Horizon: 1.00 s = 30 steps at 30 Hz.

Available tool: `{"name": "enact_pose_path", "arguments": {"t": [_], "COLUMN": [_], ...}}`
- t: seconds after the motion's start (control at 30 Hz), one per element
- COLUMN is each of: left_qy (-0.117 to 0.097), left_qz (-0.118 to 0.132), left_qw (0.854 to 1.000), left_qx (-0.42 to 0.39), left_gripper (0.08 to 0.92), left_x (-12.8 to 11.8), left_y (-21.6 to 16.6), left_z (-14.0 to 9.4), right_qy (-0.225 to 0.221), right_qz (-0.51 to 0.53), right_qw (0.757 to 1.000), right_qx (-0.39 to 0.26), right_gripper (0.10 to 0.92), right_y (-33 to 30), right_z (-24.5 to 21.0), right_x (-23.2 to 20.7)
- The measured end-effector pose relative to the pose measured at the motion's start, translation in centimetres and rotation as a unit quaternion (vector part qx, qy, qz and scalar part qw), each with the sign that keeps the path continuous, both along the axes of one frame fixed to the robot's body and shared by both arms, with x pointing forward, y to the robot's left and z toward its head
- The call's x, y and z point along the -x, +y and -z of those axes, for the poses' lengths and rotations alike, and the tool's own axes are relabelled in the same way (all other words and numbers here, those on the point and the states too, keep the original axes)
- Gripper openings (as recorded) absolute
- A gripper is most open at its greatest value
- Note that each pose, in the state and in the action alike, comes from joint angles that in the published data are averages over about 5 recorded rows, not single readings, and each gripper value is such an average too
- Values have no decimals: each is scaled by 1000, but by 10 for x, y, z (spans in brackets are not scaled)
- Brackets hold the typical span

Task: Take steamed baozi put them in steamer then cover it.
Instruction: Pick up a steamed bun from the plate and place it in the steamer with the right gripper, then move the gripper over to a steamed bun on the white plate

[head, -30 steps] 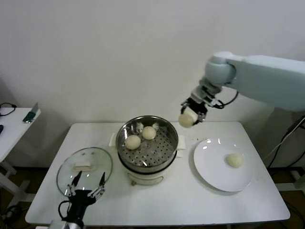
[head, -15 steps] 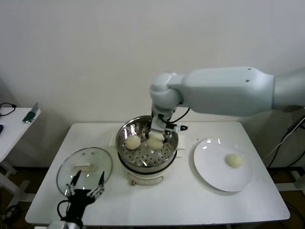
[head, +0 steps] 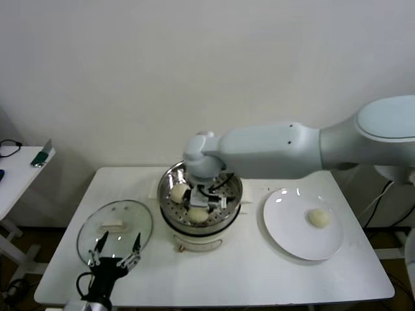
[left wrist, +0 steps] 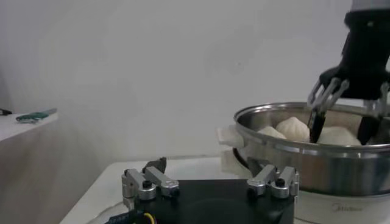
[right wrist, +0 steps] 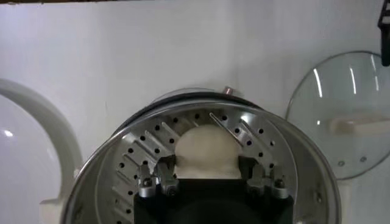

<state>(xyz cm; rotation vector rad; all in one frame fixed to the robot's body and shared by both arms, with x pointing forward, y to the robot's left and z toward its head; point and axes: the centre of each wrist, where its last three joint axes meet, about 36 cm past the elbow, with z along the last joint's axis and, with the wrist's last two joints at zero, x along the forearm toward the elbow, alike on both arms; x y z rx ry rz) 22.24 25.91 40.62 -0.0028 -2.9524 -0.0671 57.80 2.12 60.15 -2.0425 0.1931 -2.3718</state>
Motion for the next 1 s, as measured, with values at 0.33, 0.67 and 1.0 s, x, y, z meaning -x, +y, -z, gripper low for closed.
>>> {"name": "enact_pose_path", "arguments": {"t": [0.33,0.67,1.0], "left_qy": [-2,-3,-5], "left_qz": [-1,-1,4], "left_qw": [1000,1000,1000], "left_qx": [2,2,2], "left_gripper": [823,823,823], "left_x": [1,0,-4], "left_y": [-1,-1,-2], "left_z": [-2,-3,-4], "right_qy": [-8,7,24], "right_qz": [11,121,378], "right_qw": [1000,992,924], "right_qx": [-19,-29,-48], "right_gripper": [811,823,823], "right_y": [-3,-60,-241], "right_z": [3,-56,-119], "right_x": [-9,-44,-86]}}
